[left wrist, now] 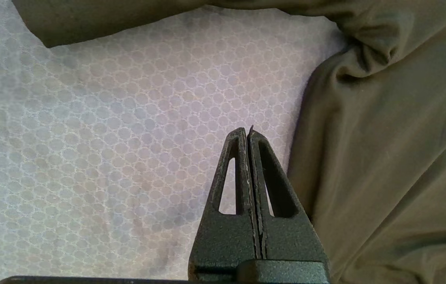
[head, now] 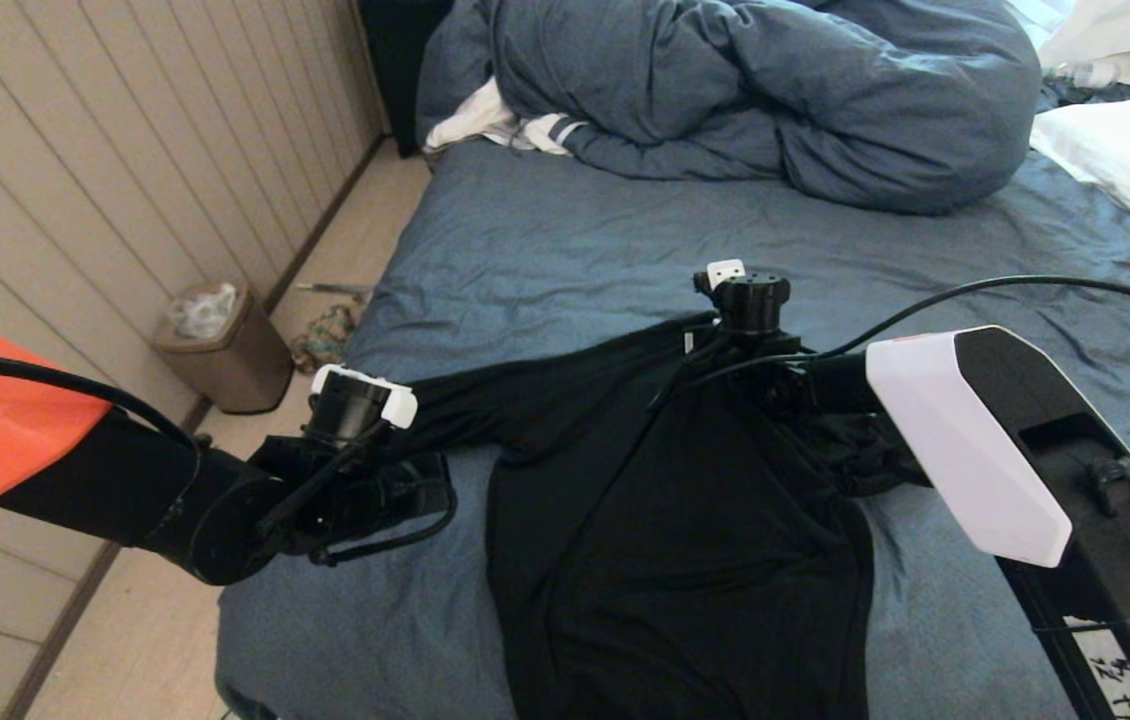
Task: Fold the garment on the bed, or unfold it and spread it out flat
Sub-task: Unford the black T-shirt
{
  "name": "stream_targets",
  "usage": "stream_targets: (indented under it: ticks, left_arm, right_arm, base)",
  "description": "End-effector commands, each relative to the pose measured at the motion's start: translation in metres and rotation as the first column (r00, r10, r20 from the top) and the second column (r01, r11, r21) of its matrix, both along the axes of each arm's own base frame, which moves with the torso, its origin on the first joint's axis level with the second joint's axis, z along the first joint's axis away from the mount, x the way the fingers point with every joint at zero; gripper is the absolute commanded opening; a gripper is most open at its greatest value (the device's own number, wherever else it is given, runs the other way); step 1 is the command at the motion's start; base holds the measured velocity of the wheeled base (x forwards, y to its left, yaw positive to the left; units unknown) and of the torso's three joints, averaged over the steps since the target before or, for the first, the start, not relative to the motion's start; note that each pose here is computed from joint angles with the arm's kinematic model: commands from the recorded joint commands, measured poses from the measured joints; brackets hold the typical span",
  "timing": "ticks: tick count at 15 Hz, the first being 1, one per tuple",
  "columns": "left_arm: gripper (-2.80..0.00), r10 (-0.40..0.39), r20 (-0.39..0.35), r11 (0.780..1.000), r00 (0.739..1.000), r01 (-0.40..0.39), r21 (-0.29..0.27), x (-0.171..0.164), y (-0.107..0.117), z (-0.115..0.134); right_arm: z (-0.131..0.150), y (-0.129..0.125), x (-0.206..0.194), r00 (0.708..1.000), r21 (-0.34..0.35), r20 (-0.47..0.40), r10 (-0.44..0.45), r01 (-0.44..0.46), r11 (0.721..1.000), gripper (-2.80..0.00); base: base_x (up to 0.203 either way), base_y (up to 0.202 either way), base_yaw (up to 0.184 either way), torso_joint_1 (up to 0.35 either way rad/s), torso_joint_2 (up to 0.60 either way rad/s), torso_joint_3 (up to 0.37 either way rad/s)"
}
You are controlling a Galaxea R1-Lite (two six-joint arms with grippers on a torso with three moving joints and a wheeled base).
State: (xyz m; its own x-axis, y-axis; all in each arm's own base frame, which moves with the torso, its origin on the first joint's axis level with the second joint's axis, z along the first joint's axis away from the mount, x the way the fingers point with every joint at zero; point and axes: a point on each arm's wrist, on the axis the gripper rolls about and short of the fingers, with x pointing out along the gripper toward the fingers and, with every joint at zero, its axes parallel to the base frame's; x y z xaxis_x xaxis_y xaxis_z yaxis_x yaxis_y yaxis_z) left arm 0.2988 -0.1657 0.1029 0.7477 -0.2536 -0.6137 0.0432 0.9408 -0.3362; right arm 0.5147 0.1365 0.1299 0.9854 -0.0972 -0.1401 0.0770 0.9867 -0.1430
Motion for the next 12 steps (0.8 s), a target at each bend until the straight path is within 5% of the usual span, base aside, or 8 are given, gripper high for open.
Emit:
stream_targets:
  ticks: [1, 7, 11, 12]
  left_arm:
    - [-2.8, 0.002, 0.0, 1.0, 1.0, -0.002, -0.002, 0.0, 0.0, 0.0]
    - [-2.8, 0.003, 0.006, 1.0, 1.0, -0.003, -0.004, -0.002, 0.001, 0.003]
    - [-2.8, 0.004, 0.016, 1.0, 1.0, -0.004, -0.008, -0.005, 0.002, 0.007]
    - [-2.8, 0.0, 0.018, 1.0, 1.0, 0.0, -0.009, -0.007, 0.001, 0.008]
  right_arm:
    - [0.006, 0.001, -0.002, 1.0, 0.002, 0.004, 0.002, -0.002, 1.0, 0.0]
    - [0.043, -0.004, -0.026, 1.0, 0.082, 0.013, -0.002, 0.001, 0.997, 0.0]
    - [0.074, -0.009, -0.053, 0.996, 0.191, -0.089, 0.032, -0.015, 0.982, 0.0]
    - [0.084, -0.013, -0.063, 0.992, 0.209, -0.123, 0.026, 0.0, 0.978, -2.8]
  base:
    - [0.0, 0.0, 0.0, 0.0, 0.0, 0.0]
    - [0.0, 0.0, 0.0, 0.0, 0.0, 0.0]
    - [0.0, 0.0, 0.0, 0.0, 0.0, 0.0]
    - [0.0, 0.0, 0.0, 0.0, 0.0, 0.0]
